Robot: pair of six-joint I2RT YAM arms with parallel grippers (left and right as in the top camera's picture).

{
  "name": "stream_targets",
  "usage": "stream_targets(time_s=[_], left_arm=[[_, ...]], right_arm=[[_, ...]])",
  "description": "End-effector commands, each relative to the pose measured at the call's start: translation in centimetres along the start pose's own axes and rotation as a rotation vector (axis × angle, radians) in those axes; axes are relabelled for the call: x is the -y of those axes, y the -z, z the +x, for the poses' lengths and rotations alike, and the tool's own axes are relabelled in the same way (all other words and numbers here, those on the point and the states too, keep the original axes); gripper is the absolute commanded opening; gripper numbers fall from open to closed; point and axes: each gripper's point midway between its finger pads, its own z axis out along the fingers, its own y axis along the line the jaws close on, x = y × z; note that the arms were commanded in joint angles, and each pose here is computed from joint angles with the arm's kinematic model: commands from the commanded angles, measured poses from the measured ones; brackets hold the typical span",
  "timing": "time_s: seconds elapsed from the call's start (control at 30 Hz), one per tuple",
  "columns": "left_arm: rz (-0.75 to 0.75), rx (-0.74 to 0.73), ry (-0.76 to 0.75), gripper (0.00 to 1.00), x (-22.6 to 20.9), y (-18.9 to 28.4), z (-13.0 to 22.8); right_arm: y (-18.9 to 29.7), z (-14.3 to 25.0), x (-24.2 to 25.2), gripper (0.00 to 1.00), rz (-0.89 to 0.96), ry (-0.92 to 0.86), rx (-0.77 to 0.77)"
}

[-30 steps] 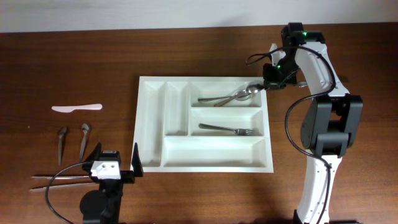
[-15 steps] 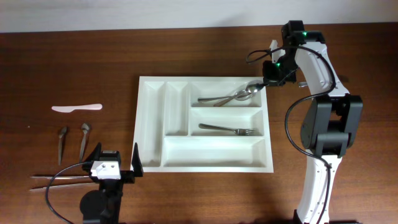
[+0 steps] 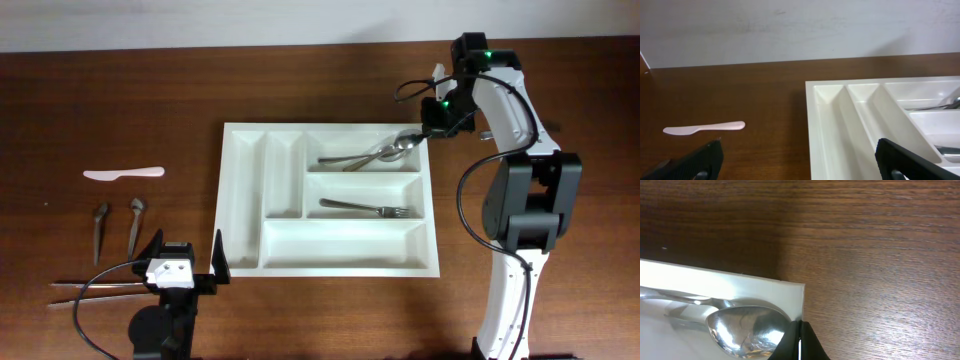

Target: Pack container

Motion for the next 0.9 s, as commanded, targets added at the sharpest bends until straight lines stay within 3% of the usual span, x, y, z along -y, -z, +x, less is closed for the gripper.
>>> stream_targets(time_s=[0.0, 0.87], left_arm=[[-0.011, 0.002, -0.015, 0.99, -0.2, 0.0, 0.2], [-0.011, 0.002, -0.015, 0.99, -0.2, 0.0, 0.2]], right_arm=[[-1.1, 0.5, -2.2, 0.04, -0.009, 0.04, -0.026], [1.0, -0.6, -2.5, 0.04, 0.063, 0.058, 0.009]])
